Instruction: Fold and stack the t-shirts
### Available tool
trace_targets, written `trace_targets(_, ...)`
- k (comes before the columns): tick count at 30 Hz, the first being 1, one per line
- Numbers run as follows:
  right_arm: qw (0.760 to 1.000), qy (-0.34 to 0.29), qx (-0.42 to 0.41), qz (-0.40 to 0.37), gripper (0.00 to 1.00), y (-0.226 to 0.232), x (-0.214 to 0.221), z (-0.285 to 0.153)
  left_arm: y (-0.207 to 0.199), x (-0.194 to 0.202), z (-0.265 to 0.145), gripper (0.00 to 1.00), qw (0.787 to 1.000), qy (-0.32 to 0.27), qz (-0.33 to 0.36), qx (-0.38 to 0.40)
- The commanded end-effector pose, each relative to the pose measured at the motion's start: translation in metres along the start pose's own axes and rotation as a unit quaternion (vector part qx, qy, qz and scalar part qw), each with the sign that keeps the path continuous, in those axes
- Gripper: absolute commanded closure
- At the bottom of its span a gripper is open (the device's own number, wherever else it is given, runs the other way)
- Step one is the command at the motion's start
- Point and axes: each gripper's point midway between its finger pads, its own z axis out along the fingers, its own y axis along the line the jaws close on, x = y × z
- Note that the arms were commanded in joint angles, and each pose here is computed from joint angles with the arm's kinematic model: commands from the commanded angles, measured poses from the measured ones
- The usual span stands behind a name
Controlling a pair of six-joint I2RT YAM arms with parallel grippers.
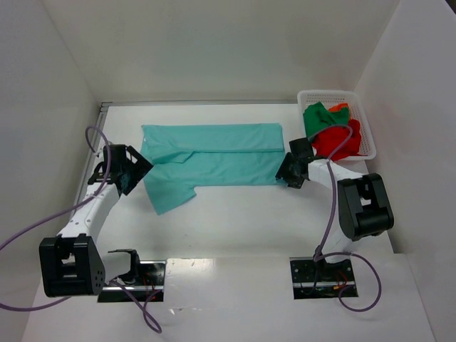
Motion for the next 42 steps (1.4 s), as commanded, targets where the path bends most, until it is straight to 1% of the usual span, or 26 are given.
trace_targets(1,1.000,-0.027,0.001,0.003,0.41,0.006,-0.014,0.008,-0.001,-0.004,0.009,0.01,1.000,-0.009,-0.026,0.002)
trace_targets(5,0.999,-0.031,0.007,0.003,0.43,0.004,-0.015,0.011,0.005,-0.002,0.020,0.01,1.000,0.000,-0.028,-0.011)
trace_targets(10,0.999,-0.029,0.014,-0.002,0.51,0.003,-0.016,0.017,0.011,0.005,0.026,0.01,0.999,0.009,-0.033,-0.021)
trace_targets(11,0.999,-0.029,0.014,-0.002,0.57,0.003,-0.016,0.017,0.014,0.011,0.027,0.01,0.999,0.018,-0.037,-0.023)
trace_targets(13,1.000,-0.025,0.017,-0.002,0.62,0.002,-0.015,0.019,0.019,0.018,0.030,0.01,0.999,0.029,-0.037,-0.028)
trace_targets(14,0.999,-0.029,0.014,-0.002,0.66,0.004,-0.018,0.019,0.023,0.023,0.031,0.01,0.998,0.034,-0.041,-0.033)
trace_targets(15,0.999,-0.029,0.014,-0.002,0.68,0.004,-0.018,0.019,0.029,0.029,0.033,0.02,0.997,0.042,-0.041,-0.041)
trace_targets(19,0.999,-0.029,0.014,-0.002,0.76,0.004,-0.018,0.019,0.035,0.034,0.036,0.04,0.996,0.045,-0.051,-0.053)
trace_targets(25,0.999,-0.031,0.010,-0.002,0.77,0.005,-0.023,0.015,0.045,0.051,0.040,0.07,0.993,0.074,-0.055,-0.069)
trace_targets(29,0.999,-0.035,0.007,-0.002,0.77,0.006,-0.025,0.013,0.054,0.062,0.039,0.16,0.992,0.085,-0.055,-0.075)
trace_targets(34,0.999,-0.035,0.007,-0.002,0.77,0.006,-0.025,0.013,0.053,0.069,0.036,0.22,0.992,0.095,-0.052,-0.061)
trace_targets(35,0.999,-0.035,0.007,-0.002,0.77,0.006,-0.025,0.013,0.057,0.072,0.036,0.24,0.992,0.098,-0.047,-0.065)
trace_targets(36,0.999,-0.035,0.007,-0.002,0.77,0.006,-0.025,0.013,0.054,0.071,0.037,0.28,0.992,0.098,-0.048,-0.057)
trace_targets(38,1.000,-0.031,0.003,-0.002,0.77,0.008,-0.023,0.012,0.050,0.071,0.037,0.29,0.993,0.098,-0.043,-0.048)
trace_targets(42,1.000,-0.031,0.003,-0.002,0.77,0.008,-0.023,0.012,0.057,0.077,0.044,0.30,0.991,0.114,-0.028,-0.062)
